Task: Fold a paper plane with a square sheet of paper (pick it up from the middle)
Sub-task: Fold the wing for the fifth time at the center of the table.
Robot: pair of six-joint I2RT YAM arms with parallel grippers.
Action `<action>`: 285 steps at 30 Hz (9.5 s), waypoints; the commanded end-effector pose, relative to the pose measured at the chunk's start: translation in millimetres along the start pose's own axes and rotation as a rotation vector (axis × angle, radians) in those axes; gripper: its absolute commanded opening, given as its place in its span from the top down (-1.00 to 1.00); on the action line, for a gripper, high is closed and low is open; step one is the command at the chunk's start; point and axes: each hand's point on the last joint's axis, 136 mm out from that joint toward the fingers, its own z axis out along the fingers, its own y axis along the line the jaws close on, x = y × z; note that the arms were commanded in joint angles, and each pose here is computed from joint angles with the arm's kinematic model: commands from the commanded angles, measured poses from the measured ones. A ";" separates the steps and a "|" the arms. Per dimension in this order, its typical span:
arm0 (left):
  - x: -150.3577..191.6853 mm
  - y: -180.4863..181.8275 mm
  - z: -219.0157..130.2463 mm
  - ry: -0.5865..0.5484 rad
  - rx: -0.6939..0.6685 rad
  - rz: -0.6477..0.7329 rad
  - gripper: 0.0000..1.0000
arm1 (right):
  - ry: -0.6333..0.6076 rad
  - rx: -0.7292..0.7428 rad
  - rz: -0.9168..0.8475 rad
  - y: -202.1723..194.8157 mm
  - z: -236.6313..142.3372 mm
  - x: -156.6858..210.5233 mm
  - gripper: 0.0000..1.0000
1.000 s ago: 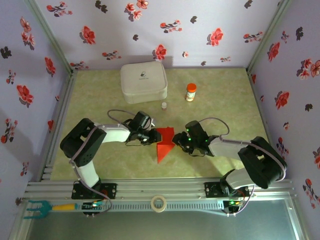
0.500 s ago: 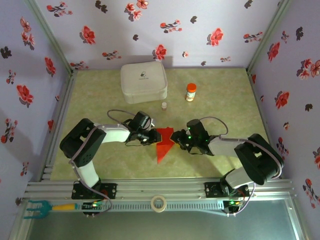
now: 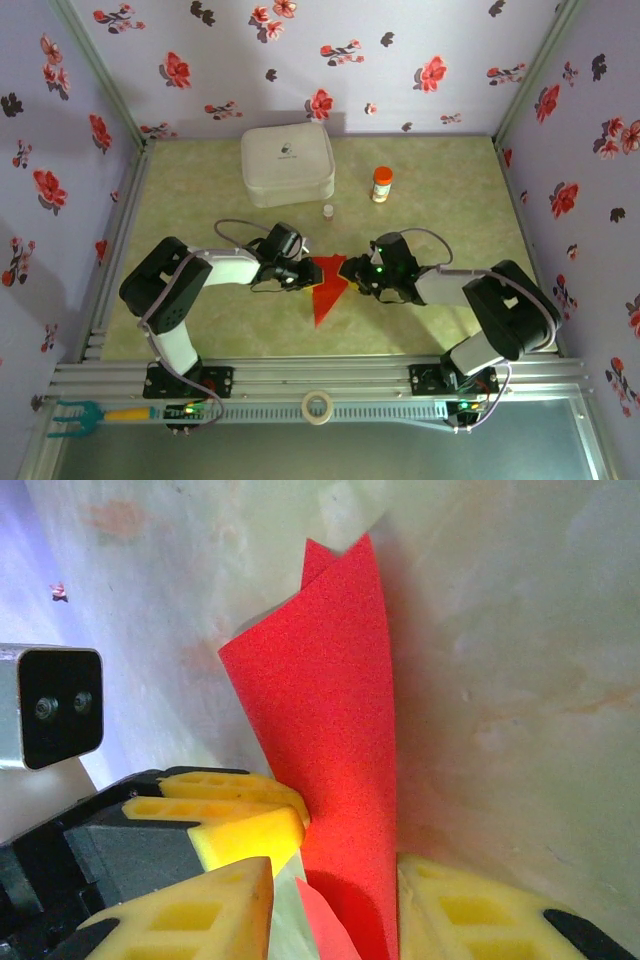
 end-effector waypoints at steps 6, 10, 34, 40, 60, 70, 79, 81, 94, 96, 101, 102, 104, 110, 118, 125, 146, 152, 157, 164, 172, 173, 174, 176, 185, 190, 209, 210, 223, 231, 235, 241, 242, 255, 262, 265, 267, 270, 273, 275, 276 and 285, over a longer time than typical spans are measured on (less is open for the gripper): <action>8.7 5.3 -3.4 0.029 -0.025 -0.009 0.60 | 0.049 -0.025 -0.056 8.6 6.3 -5.6 0.28; 8.3 5.1 -3.8 0.028 -0.025 -0.006 0.59 | 0.069 -0.007 -0.064 6.0 8.6 -7.6 0.29; 3.6 -14.4 -20.8 -0.005 0.019 0.038 0.37 | 0.133 0.033 -0.101 -0.7 14.7 -11.9 0.89; -3.6 -29.7 -41.4 -0.076 0.042 0.076 0.25 | 0.073 0.017 -0.037 -4.0 10.8 -14.9 0.96; -0.2 -40.6 -5.5 0.014 0.113 0.030 0.59 | -0.099 0.015 0.121 -23.8 -8.6 -6.2 0.91; 10.9 -15.2 13.6 0.059 0.051 -0.011 0.67 | -0.034 -0.019 0.074 -13.9 -2.6 -0.1 0.74; 9.8 -18.3 10.6 0.053 0.056 0.003 0.66 | 0.001 0.003 0.050 -15.4 1.5 1.7 0.82; 6.3 -23.3 3.9 0.027 0.060 0.019 0.56 | -0.010 0.012 0.052 -17.0 0.4 0.7 0.87; 29.0 -58.3 -50.7 -0.276 -0.132 0.560 0.05 | -0.062 -0.027 0.126 -4.7 -3.3 -8.4 0.93; 37.1 -58.4 -50.3 -0.302 -0.182 0.632 0.04 | -0.063 -0.021 0.128 -5.6 -3.5 -8.1 0.93; 57.0 -54.3 -38.9 -0.290 -0.318 0.742 0.02 | -0.066 -0.012 0.133 -7.1 -4.6 -7.8 0.92; 59.4 -55.0 -36.8 -0.290 -0.346 0.764 0.01 | -0.065 -0.010 0.133 -7.1 -4.8 -7.7 0.92; 64.9 -56.7 -32.1 -0.281 -0.385 0.808 -0.03 | -0.066 -0.010 0.133 -5.8 -5.4 -8.0 0.93; 78.7 -51.9 -15.6 -0.202 -0.514 0.904 -0.07 | -0.065 -0.005 0.130 -5.5 -5.4 -7.9 0.92; 78.7 -41.7 -8.5 -0.180 -0.626 0.932 -0.05 | -0.064 -0.005 0.130 -4.6 -5.8 -7.7 0.92; 79.5 -38.6 -6.7 -0.168 -0.638 0.929 0.05 | -0.063 -0.004 0.130 -3.8 -5.8 -8.1 0.92; 80.4 -38.1 -6.3 -0.165 -0.638 0.929 0.44 | -0.063 0.002 0.129 -4.4 -6.1 -8.3 0.92; 79.7 -37.8 -7.2 -0.171 -0.644 0.928 0.37 | -0.063 0.001 0.126 -3.6 -6.8 -8.4 0.92; 79.9 -36.8 -7.2 -0.169 -0.648 0.925 0.45 | -0.061 0.007 0.125 -4.1 -6.2 -8.4 0.92; 79.3 -35.1 -7.8 -0.171 -0.657 0.920 0.47 | -0.062 0.007 0.123 -4.8 -7.0 -7.9 0.92; 79.2 -35.1 -8.2 -0.173 -0.656 0.918 0.57 | -0.062 0.005 0.125 -3.7 -6.8 -8.2 0.92; 79.0 -35.1 -8.2 -0.175 -0.656 0.918 0.59 | -0.062 0.004 0.124 -3.4 -6.9 -8.2 0.92; 78.9 -35.3 -8.4 -0.174 -0.656 0.916 0.61 | -0.061 0.005 0.125 -3.7 -6.9 -8.1 0.92; 79.1 -34.5 -7.8 -0.171 -0.657 0.918 0.65 | -0.061 0.004 0.125 -3.5 -6.8 -8.1 0.92; 79.3 -34.9 -8.0 -0.174 -0.656 0.919 0.60 | -0.065 0.002 0.123 -2.0 -7.7 -8.8 0.92; 79.1 -34.1 -7.5 -0.171 -0.660 0.917 0.52 | -0.063 0.001 0.123 -1.5 -7.7 -8.5 0.92; 79.7 -34.2 -6.2 -0.171 -0.656 0.915 0.83 | -0.066 -0.001 0.118 -0.6 -8.8 -8.9 0.92; 79.3 -33.8 -6.1 -0.172 -0.657 0.914 0.81 | -0.064 -0.001 0.119 -0.5 -8.6 -8.5 0.92; 79.6 -32.6 -5.4 -0.163 -0.666 0.917 0.59 | -0.063 0.001 0.119 -0.8 -8.4 -8.6 0.93; 79.5 -33.6 -5.3 -0.163 -0.663 0.919 0.64 | -0.060 0.004 0.122 -1.4 -7.9 -8.3 0.92; 79.5 -34.9 -6.6 -0.170 -0.657 0.920 0.76 | -0.060 0.004 0.119 -1.5 -7.8 -8.3 0.92; 79.5 -35.5 -7.4 -0.177 -0.647 0.914 0.93 | -0.065 0.023 0.113 -5.3 -10.0 -7.6 0.78; 79.3 -35.9 -7.7 -0.178 -0.645 0.913 0.94 | -0.066 0.033 0.104 -6.0 -11.5 -7.5 0.72; 79.3 -51.1 -13.1 -0.157 -0.289 0.774 1.00 | -0.265 0.243 0.024 -24.8 -80.4 -23.7 0.21; 79.9 -48.2 -8.9 -0.105 -0.146 0.680 1.00 | -0.320 0.181 0.060 -24.9 -89.4 -23.9 0.20; 79.2 -44.2 -7.7 -0.100 -0.121 0.648 1.00 | -0.310 0.172 0.060 -23.8 -87.7 -22.7 0.20; 79.1 -42.7 -7.3 -0.096 -0.101 0.630 1.00 | -0.301 0.162 0.057 -22.6 -85.5 -22.1 0.21; 78.5 -41.7 -7.7 -0.092 -0.078 0.612 1.00 | -0.284 0.129 0.044 -16.8 -81.7 -21.0 0.21; 76.8 -40.2 -9.5 -0.099 -0.076 0.602 1.00 | -0.261 0.099 0.034 -10.4 -77.9 -19.2 0.21; 76.9 -39.2 -9.7 -0.098 -0.080 0.605 0.99 | -0.228 0.076 0.027 -3.4 -73.0 -16.6 0.14; 76.9 -39.6 -9.5 -0.098 -0.079 0.606 0.98 | -0.217 0.066 0.024 0.3 -71.3 -15.9 0.12; 76.7 -33.7 -7.8 -0.078 -0.157 0.655 0.95 | -0.152 0.141 0.046 6.8 -46.8 -12.7 0.02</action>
